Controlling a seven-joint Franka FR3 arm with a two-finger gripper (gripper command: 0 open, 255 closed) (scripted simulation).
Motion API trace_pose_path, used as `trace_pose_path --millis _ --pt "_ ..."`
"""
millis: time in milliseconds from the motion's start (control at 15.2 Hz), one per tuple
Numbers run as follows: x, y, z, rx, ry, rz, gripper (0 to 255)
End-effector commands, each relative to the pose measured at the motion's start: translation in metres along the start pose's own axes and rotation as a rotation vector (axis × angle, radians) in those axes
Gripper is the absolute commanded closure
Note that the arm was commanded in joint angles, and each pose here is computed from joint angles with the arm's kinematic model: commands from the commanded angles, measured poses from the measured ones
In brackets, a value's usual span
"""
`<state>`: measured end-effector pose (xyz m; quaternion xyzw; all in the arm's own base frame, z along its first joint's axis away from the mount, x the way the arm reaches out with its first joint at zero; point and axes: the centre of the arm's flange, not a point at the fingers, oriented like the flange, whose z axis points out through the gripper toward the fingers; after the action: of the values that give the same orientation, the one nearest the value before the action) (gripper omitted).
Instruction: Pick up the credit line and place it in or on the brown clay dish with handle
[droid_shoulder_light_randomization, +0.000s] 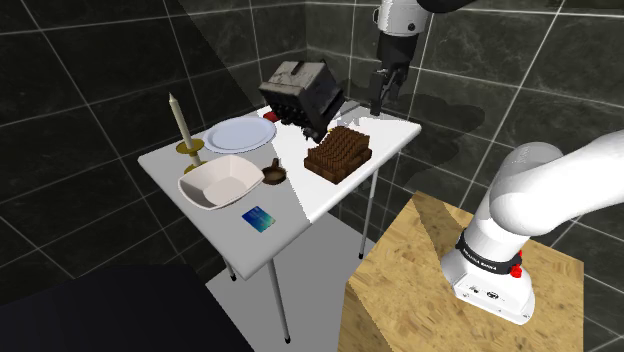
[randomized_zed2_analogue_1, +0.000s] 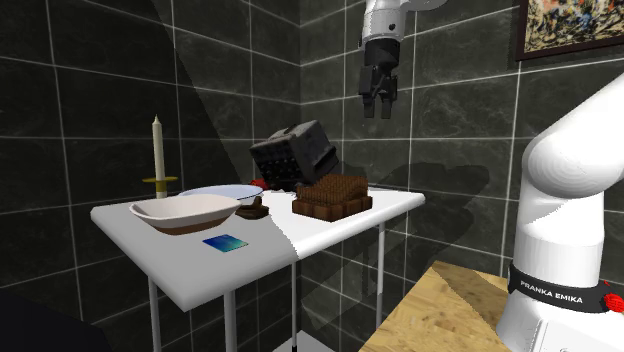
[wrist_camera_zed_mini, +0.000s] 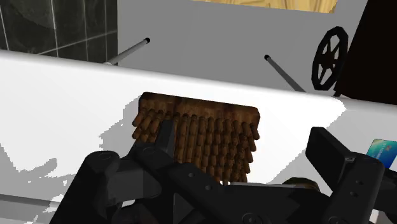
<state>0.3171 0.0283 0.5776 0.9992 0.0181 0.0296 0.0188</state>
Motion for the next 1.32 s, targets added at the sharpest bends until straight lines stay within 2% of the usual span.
trace_pose_path --millis 0,1254 --pt "0.000 0.000 0.000 0.000 0.000 0.000 0" --pt "0.102 -0.193 0.128 0.046 -0.131 0.058 0"
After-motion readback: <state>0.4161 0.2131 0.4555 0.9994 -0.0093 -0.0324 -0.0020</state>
